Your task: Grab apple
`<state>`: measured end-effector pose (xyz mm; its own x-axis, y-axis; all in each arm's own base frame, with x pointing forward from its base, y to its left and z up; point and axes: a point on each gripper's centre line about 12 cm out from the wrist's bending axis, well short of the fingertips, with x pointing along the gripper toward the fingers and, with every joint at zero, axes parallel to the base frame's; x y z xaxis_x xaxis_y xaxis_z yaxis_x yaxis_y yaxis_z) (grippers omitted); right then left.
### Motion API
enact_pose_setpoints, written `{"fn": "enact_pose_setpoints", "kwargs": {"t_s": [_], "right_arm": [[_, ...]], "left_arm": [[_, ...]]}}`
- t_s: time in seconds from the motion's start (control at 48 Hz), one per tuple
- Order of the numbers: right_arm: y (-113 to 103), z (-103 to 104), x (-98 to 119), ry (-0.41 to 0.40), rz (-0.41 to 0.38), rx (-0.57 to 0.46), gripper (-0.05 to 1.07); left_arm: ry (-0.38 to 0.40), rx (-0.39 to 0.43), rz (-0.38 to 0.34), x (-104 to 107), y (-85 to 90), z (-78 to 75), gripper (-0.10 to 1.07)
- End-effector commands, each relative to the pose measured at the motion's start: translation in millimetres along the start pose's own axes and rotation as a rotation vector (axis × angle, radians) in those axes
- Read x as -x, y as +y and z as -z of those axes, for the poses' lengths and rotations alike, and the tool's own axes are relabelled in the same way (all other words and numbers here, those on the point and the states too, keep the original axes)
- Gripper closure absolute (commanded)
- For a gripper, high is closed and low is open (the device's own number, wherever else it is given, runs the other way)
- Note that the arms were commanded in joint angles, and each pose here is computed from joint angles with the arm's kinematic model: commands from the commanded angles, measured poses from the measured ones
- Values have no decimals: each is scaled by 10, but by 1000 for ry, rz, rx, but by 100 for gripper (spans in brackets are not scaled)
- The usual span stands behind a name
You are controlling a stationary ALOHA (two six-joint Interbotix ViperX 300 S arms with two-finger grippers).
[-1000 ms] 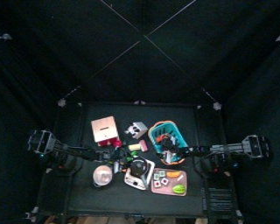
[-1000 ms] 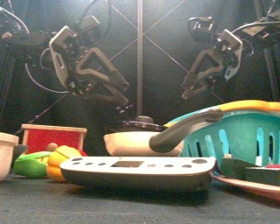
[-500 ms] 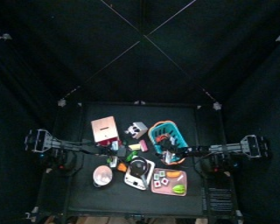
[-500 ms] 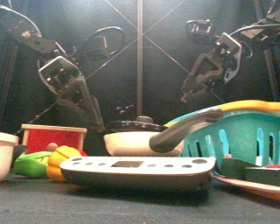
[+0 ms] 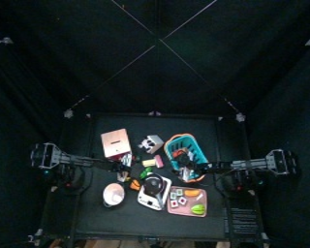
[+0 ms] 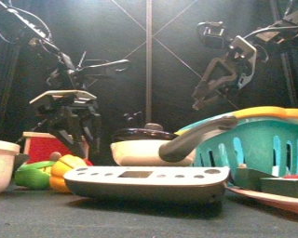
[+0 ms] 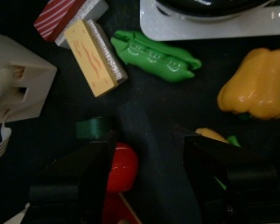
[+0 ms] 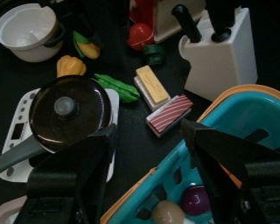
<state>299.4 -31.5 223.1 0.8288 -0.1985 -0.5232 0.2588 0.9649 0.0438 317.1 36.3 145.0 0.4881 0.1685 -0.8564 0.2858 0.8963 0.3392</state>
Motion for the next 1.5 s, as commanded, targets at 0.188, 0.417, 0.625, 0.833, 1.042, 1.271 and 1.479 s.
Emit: {"fn": "enact_pose_setpoints", "kwargs": {"t_s": [0.188, 0.417, 0.625, 0.833, 1.042, 1.271, 1.479], "right_arm": [[11, -132, -11, -28, -3, -1, 10], [17, -132, -47, -21, -2, 5, 10], [18, -139, -47, -23, -2, 6, 10], [18, -139, -47, -23, -2, 6, 10], [21, -132, -47, -22, -3, 7, 10], [18, -136, -51, -22, -2, 7, 10], [17, -133, -47, -22, -2, 7, 10]], "left_arm": [[159, -55, -39, -71, 193, -5, 9], [217, -101, -46, -143, 194, 25, 9], [247, -160, -63, -198, 199, 75, 9], [274, -132, -74, -259, 201, 148, 9], [295, -96, -75, -328, 176, 204, 9], [309, -69, -73, -367, 170, 237, 9], [320, -28, -104, -341, 225, 236, 9]]}}
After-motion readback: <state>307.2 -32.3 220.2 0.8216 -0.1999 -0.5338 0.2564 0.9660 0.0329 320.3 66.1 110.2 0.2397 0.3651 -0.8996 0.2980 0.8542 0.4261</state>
